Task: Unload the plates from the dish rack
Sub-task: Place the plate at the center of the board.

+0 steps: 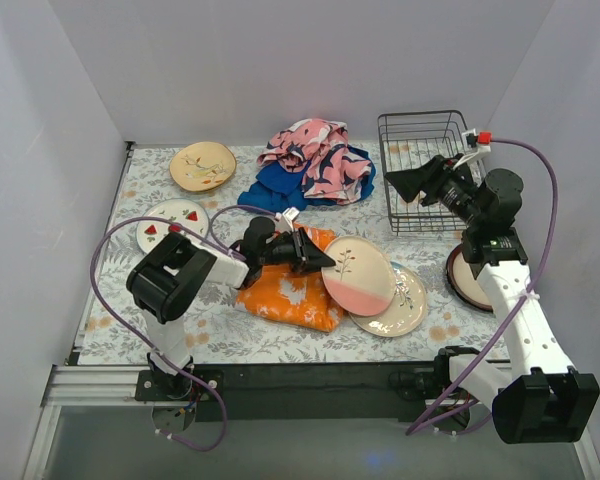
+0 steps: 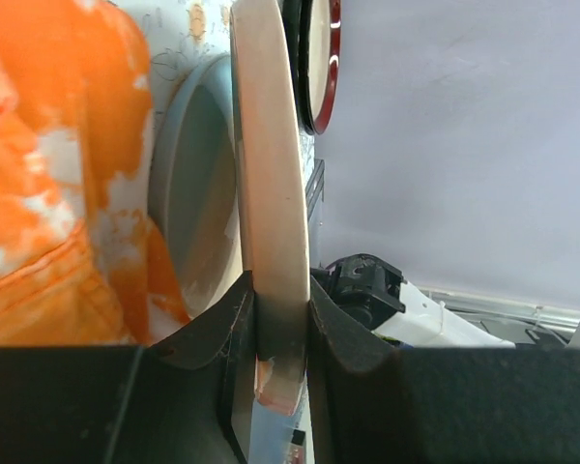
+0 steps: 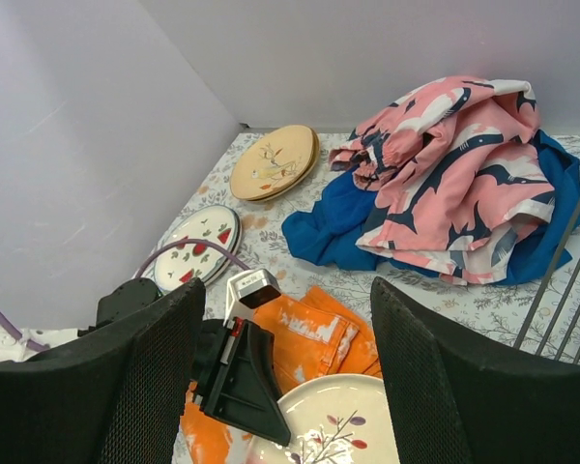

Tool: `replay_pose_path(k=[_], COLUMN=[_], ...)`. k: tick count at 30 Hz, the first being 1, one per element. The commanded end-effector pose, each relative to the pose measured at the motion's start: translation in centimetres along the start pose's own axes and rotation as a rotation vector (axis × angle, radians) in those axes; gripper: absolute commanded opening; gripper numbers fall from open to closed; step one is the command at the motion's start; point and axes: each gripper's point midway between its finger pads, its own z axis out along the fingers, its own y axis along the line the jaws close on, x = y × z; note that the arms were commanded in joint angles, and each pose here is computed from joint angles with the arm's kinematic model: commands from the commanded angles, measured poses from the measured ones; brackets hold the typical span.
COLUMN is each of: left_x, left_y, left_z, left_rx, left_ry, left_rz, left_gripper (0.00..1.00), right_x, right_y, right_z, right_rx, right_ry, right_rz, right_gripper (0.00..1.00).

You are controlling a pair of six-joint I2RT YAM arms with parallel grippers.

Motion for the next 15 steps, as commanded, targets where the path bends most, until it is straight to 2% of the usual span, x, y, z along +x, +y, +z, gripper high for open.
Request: replay_pose_path(k=[1, 8, 15], left_x=[0.7, 2.9, 3.5], left_y=[-3.9, -1.6, 0.0], left_z=[1.5, 2.6, 4.0], left_rx=[0.129, 0.077, -0.04], left_ry=[0.017, 0.063, 0.071], left_rz=[0.086, 0.069, 0.129], left_gripper=[0.0, 0.0, 0.13], right_x=[-0.5, -1.0, -1.3], right_y=[0.7, 0.7, 1.0], right_z=[-0.4, -0.5, -0.7], right_rx=[-0.035, -0.031, -0.037], right_ry=[-0.031, -0.043, -0.05], right_rz=[-0.046, -0.066, -0.082], right_gripper=[0.74, 0.74, 0.74])
